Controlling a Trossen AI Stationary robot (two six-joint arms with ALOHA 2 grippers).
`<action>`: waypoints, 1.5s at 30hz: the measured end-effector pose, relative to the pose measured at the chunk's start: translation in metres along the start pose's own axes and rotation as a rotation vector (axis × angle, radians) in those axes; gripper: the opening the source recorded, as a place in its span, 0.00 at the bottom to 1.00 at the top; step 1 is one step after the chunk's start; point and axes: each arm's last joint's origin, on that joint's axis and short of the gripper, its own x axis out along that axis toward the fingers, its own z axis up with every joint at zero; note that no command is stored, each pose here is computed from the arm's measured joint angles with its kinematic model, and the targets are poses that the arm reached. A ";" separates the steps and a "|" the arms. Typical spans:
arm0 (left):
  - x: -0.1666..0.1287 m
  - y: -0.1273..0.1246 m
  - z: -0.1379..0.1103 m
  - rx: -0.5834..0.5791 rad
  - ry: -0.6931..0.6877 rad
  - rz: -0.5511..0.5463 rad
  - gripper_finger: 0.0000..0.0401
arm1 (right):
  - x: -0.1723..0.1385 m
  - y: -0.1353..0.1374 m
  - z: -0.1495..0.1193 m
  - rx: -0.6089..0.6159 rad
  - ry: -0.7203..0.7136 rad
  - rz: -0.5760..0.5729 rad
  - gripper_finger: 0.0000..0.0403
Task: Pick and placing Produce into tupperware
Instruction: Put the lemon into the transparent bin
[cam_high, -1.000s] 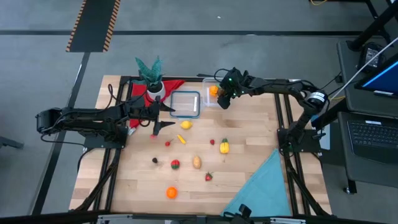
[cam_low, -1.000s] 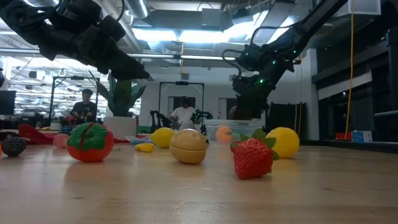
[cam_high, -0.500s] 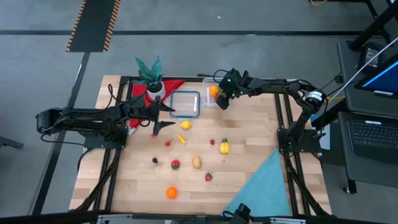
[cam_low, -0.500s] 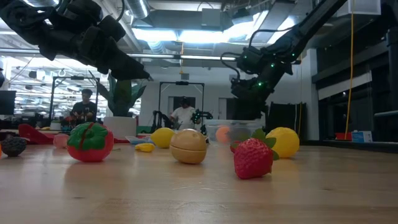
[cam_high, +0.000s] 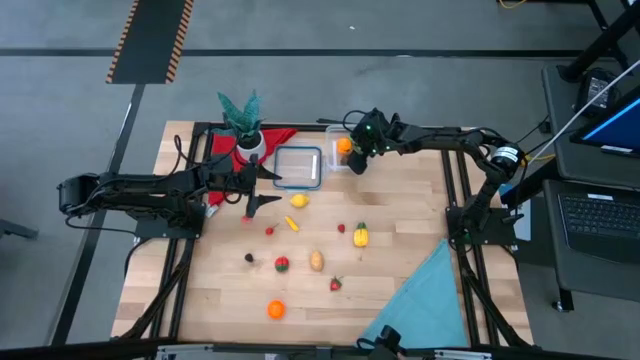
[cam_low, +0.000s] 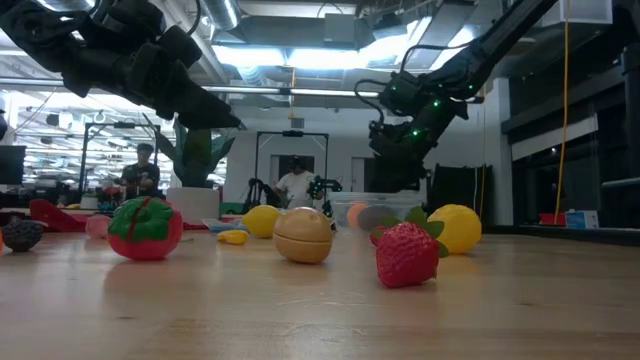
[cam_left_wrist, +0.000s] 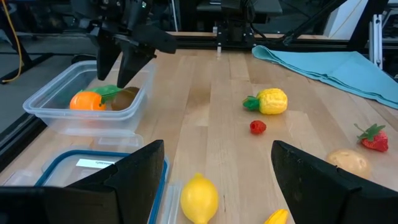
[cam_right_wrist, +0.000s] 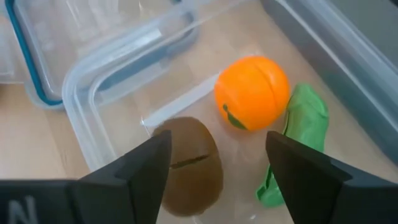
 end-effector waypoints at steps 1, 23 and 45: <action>0.000 0.000 0.000 0.000 0.000 0.000 0.72 | 0.000 0.000 0.000 0.001 0.006 0.000 0.64; 0.000 0.000 0.000 0.000 -0.001 0.000 0.72 | -0.054 0.025 0.001 -0.138 -0.207 0.033 0.60; 0.000 -0.001 -0.001 -0.056 0.007 -0.004 0.72 | -0.082 0.082 -0.071 -0.250 -0.597 0.247 0.60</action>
